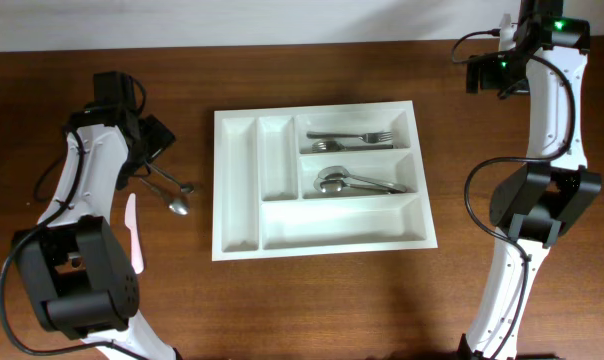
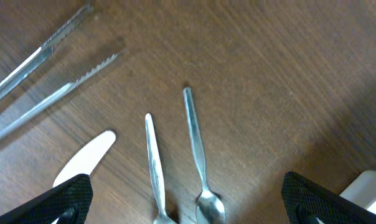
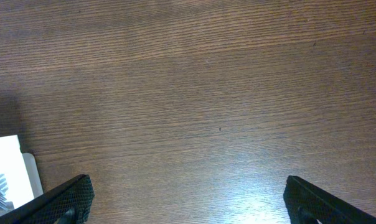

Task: Pack container
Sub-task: 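Lower the left gripper onto the knife and fork on the left and grasp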

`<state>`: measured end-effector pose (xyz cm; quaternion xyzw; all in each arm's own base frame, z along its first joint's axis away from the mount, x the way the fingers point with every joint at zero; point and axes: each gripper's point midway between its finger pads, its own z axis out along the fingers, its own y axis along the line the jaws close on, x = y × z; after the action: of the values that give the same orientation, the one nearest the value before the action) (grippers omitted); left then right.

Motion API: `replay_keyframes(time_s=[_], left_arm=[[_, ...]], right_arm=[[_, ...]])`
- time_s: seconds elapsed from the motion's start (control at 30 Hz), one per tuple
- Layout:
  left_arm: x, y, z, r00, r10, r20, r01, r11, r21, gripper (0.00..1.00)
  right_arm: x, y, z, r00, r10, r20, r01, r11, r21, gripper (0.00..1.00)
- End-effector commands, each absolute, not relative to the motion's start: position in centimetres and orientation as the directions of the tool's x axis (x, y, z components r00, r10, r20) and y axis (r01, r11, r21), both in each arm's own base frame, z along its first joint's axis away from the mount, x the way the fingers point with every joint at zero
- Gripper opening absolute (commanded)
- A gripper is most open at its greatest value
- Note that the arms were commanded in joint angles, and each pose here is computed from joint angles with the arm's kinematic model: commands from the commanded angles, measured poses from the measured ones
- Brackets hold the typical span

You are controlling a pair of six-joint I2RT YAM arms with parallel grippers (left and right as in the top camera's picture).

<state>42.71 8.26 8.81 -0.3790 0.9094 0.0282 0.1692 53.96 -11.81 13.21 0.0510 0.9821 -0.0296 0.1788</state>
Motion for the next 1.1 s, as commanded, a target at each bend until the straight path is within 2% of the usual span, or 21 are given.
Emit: replay_keyframes(time_s=[0.0, 0.3, 0.4, 0.47, 0.7, 0.77, 0.8, 0.87, 1.07], left_arm=[[43.3, 8.5, 7.1, -0.674, -0.664, -0.322, -0.689, 0.723, -0.047, 0.99], [42.8, 5.5, 0.4, -0.697, -0.708, -0.109, -0.701, 0.706, -0.100, 1.00], [42.6, 5.1, 0.2, -0.694, -0.715, -0.085, -0.707, 0.699, -0.111, 0.95], [42.4, 4.0, 0.2, -0.699, -0.714, -0.038, -0.702, 0.696, -0.150, 0.95], [41.2, 2.1, 0.1, -0.723, -0.691, 0.018, -0.687, 0.715, -0.129, 0.95], [40.6, 1.6, 0.1, -0.730, -0.683, 0.037, -0.682, 0.723, -0.113, 0.89], [40.6, 1.6, 0.1, -0.730, -0.683, 0.035, -0.682, 0.723, -0.112, 0.80], [40.6, 2.1, 0.0, -0.715, -0.699, 0.021, -0.697, 0.711, -0.092, 0.73], [40.6, 3.3, 0.0, -0.708, -0.706, -0.023, -0.705, 0.708, -0.042, 0.68]], right_arm=[[54.1, -12.0, 15.1, -0.915, 0.092, -0.393, 0.120, 0.992, -0.047, 0.99], [54.1, -12.0, 15.1, -0.915, 0.092, -0.393, 0.120, 0.992, -0.047, 0.99], [54.1, -12.0, 15.1, -0.915, 0.092, -0.393, 0.120, 0.992, -0.047, 0.99], [54.1, -12.0, 15.1, -0.915, 0.092, -0.393, 0.120, 0.992, -0.047, 0.99], [54.1, -12.0, 15.1, -0.915, 0.092, -0.393, 0.120, 0.992, -0.047, 0.99], [54.1, -12.0, 15.1, -0.915, 0.092, -0.393, 0.120, 0.992, -0.047, 0.99], [54.1, -12.0, 15.1, -0.915, 0.092, -0.393, 0.120, 0.992, -0.047, 0.99], [54.1, -12.0, 15.1, -0.915, 0.092, -0.393, 0.120, 0.992, -0.047, 0.99], [54.1, -12.0, 15.1, -0.915, 0.092, -0.393, 0.120, 0.992, -0.047, 0.99]])
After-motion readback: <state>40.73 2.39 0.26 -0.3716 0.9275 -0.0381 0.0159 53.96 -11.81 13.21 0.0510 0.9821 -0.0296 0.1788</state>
